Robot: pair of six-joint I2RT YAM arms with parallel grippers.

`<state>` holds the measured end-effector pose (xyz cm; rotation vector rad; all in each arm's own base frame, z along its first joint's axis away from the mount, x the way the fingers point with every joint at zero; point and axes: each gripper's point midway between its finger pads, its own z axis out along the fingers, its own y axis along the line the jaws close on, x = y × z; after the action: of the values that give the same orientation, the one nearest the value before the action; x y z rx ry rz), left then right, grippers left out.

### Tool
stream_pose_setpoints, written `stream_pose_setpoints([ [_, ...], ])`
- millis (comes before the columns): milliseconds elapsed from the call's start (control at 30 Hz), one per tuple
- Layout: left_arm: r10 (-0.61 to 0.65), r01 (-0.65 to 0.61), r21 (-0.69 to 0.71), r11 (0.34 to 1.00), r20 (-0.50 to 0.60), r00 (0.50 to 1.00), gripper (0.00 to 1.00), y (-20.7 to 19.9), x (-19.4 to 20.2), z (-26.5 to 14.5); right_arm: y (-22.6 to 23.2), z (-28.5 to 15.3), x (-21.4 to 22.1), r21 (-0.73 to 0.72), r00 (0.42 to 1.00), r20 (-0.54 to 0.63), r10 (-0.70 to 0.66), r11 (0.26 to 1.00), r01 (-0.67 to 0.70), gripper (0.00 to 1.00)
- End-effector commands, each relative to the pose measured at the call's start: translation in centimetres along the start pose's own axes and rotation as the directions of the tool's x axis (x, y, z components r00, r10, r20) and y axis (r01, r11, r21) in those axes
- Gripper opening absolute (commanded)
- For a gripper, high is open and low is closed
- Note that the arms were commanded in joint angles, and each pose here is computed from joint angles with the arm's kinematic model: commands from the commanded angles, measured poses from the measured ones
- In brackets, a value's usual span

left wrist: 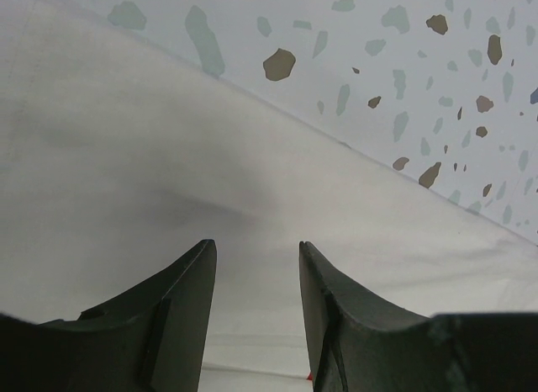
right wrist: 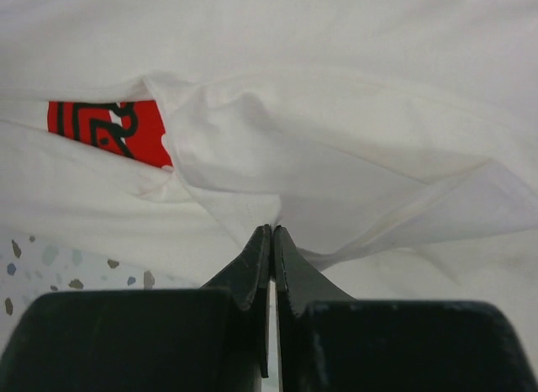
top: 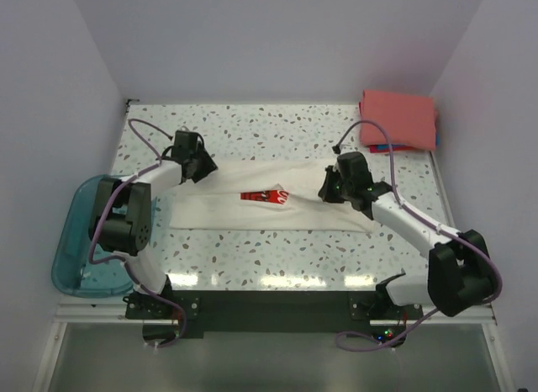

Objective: Fold and stack the t-shirts
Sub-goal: Fold the tshirt

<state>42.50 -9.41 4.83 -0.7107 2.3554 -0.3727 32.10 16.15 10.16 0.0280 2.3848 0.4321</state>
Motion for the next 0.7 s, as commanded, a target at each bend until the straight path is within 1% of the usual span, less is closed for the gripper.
stream_pose_setpoints([
  [0, -0.009, 0.008, 0.032, 0.999, 0.037, 0.999, 0.49, -0.9, -0.9, -1.3, 0.5, -1.4, 1.2, -0.006, 0.999, 0.027, 0.021, 1.0, -0.02, 0.0],
  [33, -0.009, 0.008, 0.035, 0.999, 0.04, 0.999, 0.49, -0.9, -0.9, -1.3, 0.4, -1.4, 2.3, -0.006, 1.0, 0.01, 0.015, 1.0, -0.015, 0.0],
  [200, -0.012, 0.011, 0.042, 0.999, 0.034, 0.999, 0.49, -1.0, -0.7, -1.5, 1.6, -1.7, 4.1, -0.051, 1.0, 0.005, 0.013, 0.999, -0.013, 0.0],
  [333, -0.009, 0.008, 0.045, 0.999, 0.029, 1.0, 0.49, -1.0, -0.6, -1.5, 3.0, -1.6, 5.1, -0.082, 1.0, -0.006, -0.008, 0.997, 0.007, 0.07],
  [367, -0.007, 0.006, 0.044, 0.999, 0.026, 1.0, 0.49, -0.9, -0.5, -1.4, 3.1, -1.6, 5.1, -0.084, 1.0, -0.005, -0.011, 0.996, 0.011, 0.16],
  [433, -0.005, 0.004, 0.049, 0.999, 0.019, 1.0, 0.5, -0.9, -0.3, -1.4, 3.4, -1.6, 4.7, -0.078, 1.0, -0.003, -0.025, 0.997, 0.025, 0.28],
  [467, 0.0, -0.001, 0.056, 0.998, 0.024, 1.0, 0.5, -1.0, -0.3, -1.5, 3.2, -1.6, 4.3, -0.055, 0.999, 0.01, -0.033, 0.998, 0.034, 0.43],
  [533, 0.009, -0.009, 0.075, 0.997, 0.009, 1.0, 0.5, -1.2, 0.0, -1.7, 2.3, -2.1, 3.4, 0.01, 0.998, 0.014, -0.061, 0.998, 0.06, 0.57],
  [567, 0.017, -0.018, 0.082, 0.996, 0.005, 1.0, 0.51, -1.4, 0.2, -1.7, 1.8, -2.3, 3.1, 0.041, 0.998, 0.017, -0.066, 0.997, 0.065, 0.62],
  [600, 0.022, -0.022, 0.088, 0.996, 0.002, 1.0, 0.51, -1.6, 0.3, -1.9, 0.6, -2.4, 2.4, 0.111, 0.996, 0.043, -0.076, 0.991, 0.071, 0.65],
  [667, 0.041, -0.041, 0.109, 0.993, -0.003, 0.999, 0.51, -2.2, 0.7, -2.3, -1.0, -2.5, 1.9, 0.175, 0.997, 0.032, -0.064, 0.983, 0.057, 0.64],
])
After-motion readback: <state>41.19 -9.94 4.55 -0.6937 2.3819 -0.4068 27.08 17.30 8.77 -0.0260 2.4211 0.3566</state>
